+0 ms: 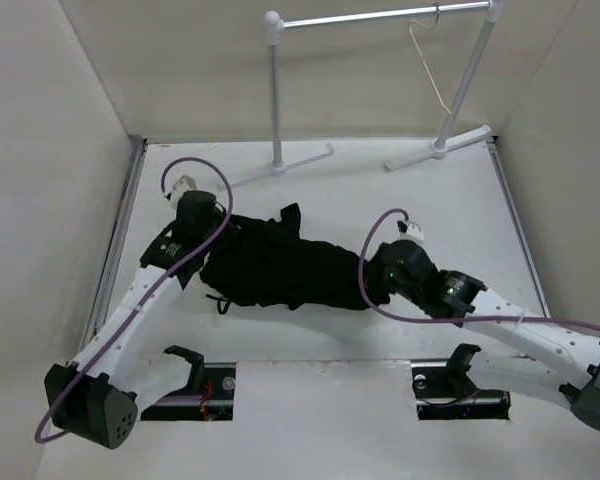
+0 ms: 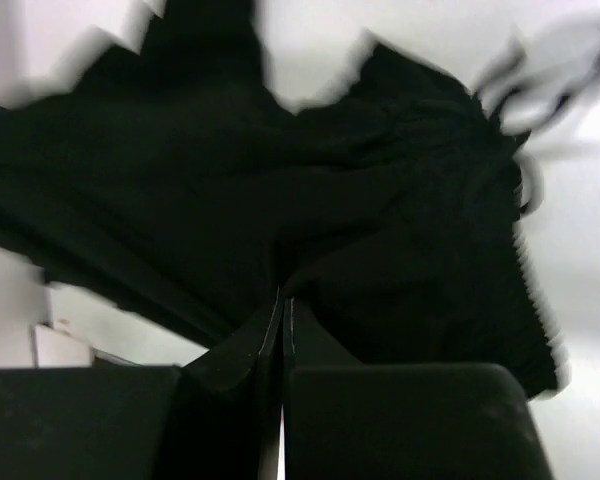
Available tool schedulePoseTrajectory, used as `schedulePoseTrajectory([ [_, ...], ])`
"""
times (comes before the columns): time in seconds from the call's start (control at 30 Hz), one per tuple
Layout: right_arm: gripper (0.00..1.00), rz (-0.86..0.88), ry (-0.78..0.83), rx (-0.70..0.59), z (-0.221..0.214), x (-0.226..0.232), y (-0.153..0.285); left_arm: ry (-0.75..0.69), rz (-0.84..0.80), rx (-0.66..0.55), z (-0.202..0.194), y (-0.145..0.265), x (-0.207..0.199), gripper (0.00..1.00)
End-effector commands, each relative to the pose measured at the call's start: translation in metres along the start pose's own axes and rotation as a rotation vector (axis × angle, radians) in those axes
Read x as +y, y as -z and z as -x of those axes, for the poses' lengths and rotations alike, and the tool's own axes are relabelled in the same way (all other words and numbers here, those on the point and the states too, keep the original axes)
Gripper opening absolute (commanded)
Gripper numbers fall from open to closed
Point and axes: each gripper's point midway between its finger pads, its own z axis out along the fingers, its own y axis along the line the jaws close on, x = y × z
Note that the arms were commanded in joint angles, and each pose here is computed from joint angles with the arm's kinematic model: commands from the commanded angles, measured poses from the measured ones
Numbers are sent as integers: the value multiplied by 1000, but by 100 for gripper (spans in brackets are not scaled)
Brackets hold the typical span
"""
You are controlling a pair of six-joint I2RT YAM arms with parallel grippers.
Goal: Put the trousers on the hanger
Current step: Flatten out the trousers at the center of the board.
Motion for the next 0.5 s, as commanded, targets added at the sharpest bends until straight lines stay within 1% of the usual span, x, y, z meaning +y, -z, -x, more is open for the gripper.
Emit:
schedulePoseTrajectory([
  [0.0, 6, -179, -151, 27, -28, -55, 5, -151, 57, -127, 27, 2, -12, 14],
  [0.03, 9, -175, -159, 18, -26, -56, 6, -191, 67, -99, 18, -3, -15, 22],
  [0.1, 20, -174, -157, -32, -8, -57, 7, -242, 88, -44, 0, -7, -14, 33],
  [0.2, 54, -172, -132, -139, 37, -53, 12, -243, 114, -44, -6, 0, 3, 49],
  [0.23, 64, -171, -120, -162, 48, -52, 16, -230, 126, -56, -4, 4, 13, 54],
  [0.27, 71, -172, -109, -174, 54, -52, 21, -215, 145, -64, 0, 10, 25, 57],
  [0.3, 74, -176, -100, -170, 54, -53, 24, -198, 172, -66, 2, 16, 38, 60],
  [0.33, 76, -192, -96, -163, 51, -59, 29, -178, 206, -65, 3, 22, 53, 60],
  [0.4, 76, -245, -100, -108, 29, -79, 34, -140, 260, -51, -3, 33, 78, 60],
  [0.43, 70, -272, -105, -76, 16, -89, 37, -115, 289, -38, -9, 38, 93, 60],
  [0.47, 58, -297, -110, -40, 1, -98, 39, -82, 315, -28, -16, 42, 106, 59],
])
